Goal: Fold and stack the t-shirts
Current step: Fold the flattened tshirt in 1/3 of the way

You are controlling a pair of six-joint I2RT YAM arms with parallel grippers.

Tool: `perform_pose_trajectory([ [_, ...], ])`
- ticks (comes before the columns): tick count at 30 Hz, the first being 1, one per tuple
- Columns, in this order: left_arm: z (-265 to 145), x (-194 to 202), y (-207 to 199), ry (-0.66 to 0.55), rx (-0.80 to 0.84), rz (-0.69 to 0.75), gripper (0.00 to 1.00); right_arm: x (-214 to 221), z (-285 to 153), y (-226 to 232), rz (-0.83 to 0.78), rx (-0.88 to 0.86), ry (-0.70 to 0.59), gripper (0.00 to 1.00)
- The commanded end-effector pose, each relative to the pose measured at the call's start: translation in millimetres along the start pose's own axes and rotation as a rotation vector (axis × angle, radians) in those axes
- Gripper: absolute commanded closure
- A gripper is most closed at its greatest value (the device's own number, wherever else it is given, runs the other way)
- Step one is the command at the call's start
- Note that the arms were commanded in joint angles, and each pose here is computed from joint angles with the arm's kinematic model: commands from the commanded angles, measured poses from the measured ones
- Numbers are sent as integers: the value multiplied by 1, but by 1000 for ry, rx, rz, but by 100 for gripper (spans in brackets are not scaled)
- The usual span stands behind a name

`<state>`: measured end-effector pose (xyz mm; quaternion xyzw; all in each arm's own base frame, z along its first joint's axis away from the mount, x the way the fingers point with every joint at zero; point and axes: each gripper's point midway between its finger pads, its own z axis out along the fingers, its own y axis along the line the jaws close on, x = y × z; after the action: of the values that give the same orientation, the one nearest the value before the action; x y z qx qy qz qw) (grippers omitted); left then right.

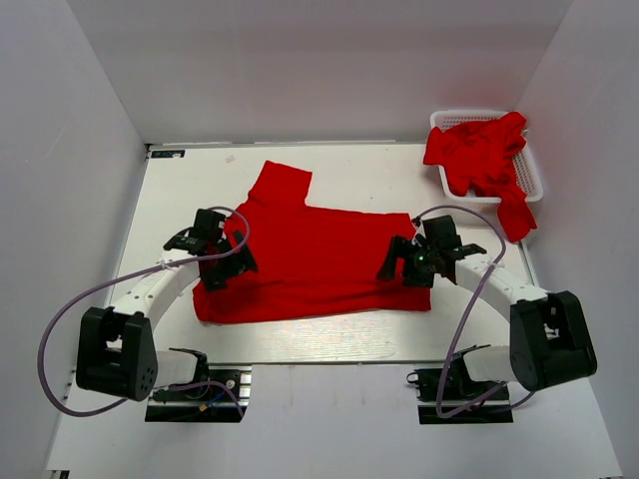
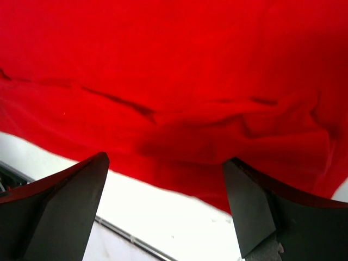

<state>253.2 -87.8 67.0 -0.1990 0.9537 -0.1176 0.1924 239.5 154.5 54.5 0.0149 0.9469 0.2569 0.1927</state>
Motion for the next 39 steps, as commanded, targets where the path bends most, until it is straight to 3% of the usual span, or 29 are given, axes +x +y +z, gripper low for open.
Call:
perform_pose_trajectory([
  [1, -3, -6, -4, -37, 3, 26, 0, -25, 8, 8, 9, -25, -82, 10],
  [13, -9, -5, -9, -53, 15, 25, 0, -72, 7, -5, 246, 91, -294, 10],
  [19, -4, -4, -13, -52, 33, 34, 5, -74, -1, -12, 224, 156, -283, 10],
  [24, 4, 0, 12, -41, -111, 30, 14, -71, -22, -13, 166, 209, -272, 10],
  [30, 4, -11, 24, -96, -192, 18, 19, -84, -58, -25, 120, 325, -366, 10],
  [33, 9, -13, 23, -97, -191, 18, 26, -84, -73, -32, 118, 384, -386, 10],
  [39, 24, -5, 32, -56, -240, 14, 29, -84, -90, -44, 142, 464, -430, 10],
])
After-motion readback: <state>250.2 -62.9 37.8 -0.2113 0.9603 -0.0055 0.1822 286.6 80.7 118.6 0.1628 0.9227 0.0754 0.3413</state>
